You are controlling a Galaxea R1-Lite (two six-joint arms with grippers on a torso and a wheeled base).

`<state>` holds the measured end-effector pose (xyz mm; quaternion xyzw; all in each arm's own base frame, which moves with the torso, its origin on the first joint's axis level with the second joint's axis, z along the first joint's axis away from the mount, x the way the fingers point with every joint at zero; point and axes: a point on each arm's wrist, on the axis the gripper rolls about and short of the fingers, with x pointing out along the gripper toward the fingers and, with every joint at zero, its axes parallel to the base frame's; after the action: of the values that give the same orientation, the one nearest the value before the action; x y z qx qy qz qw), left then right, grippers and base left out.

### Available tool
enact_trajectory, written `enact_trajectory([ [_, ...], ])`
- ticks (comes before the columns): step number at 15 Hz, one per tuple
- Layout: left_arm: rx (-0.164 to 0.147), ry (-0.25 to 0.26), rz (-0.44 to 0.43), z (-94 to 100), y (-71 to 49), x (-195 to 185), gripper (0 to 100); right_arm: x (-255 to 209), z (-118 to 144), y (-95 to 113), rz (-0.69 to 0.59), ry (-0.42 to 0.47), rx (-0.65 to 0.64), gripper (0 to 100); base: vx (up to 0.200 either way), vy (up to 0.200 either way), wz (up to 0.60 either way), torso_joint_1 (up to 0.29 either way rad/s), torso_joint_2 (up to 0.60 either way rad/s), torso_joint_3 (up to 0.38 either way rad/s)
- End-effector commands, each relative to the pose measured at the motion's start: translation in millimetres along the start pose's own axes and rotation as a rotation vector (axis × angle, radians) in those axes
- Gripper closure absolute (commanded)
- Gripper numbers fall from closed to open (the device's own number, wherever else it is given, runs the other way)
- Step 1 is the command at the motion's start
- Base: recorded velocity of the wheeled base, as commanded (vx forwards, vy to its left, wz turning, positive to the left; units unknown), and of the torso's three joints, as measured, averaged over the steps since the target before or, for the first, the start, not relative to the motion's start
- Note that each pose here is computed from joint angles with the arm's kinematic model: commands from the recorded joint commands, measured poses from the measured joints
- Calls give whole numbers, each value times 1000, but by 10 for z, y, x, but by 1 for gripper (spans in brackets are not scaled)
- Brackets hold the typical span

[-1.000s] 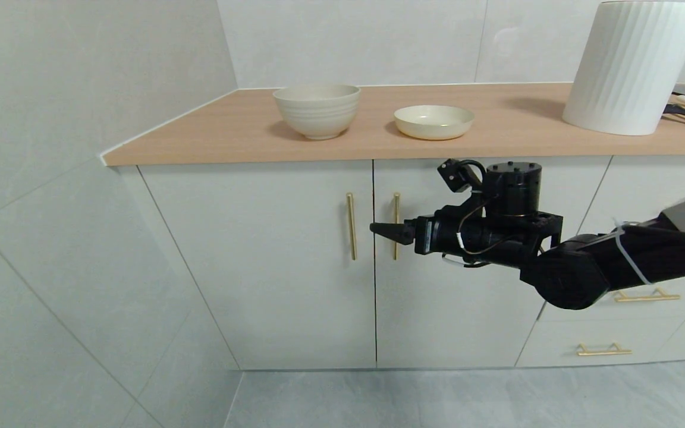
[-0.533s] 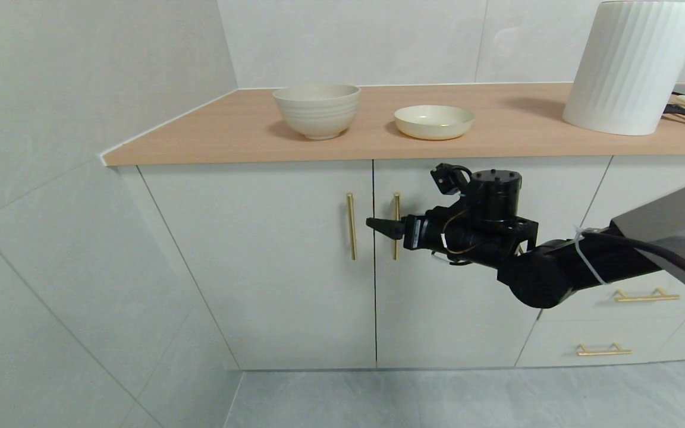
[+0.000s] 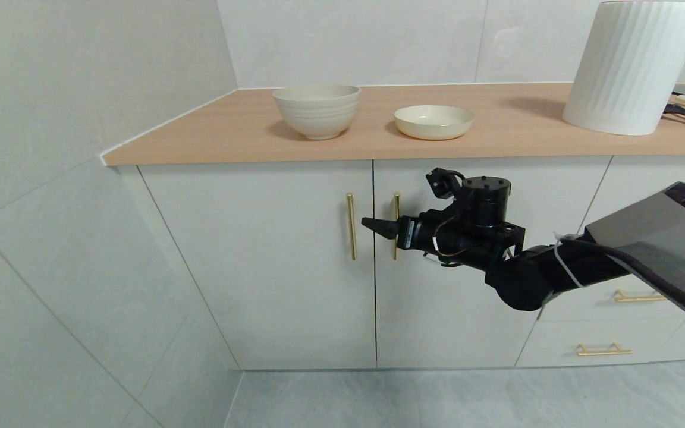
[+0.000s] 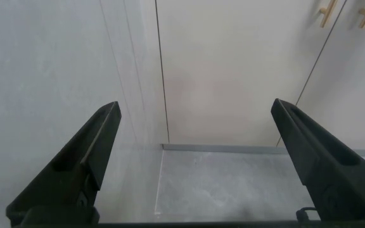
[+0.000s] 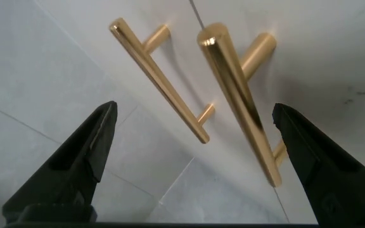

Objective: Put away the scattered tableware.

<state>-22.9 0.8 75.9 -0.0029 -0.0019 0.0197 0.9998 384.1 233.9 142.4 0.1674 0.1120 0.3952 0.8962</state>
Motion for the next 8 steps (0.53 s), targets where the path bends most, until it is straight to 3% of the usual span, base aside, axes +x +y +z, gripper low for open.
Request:
enact_trajectory([
  [1,0,1,1,-1,0,1,0,25,-33,37,11,5,0,0,0,0,0,0,0,0],
  [8,0,1,1,-1,0,1,0,-76,-39,193,81,22,56,0,0,0,0,0,0,0],
])
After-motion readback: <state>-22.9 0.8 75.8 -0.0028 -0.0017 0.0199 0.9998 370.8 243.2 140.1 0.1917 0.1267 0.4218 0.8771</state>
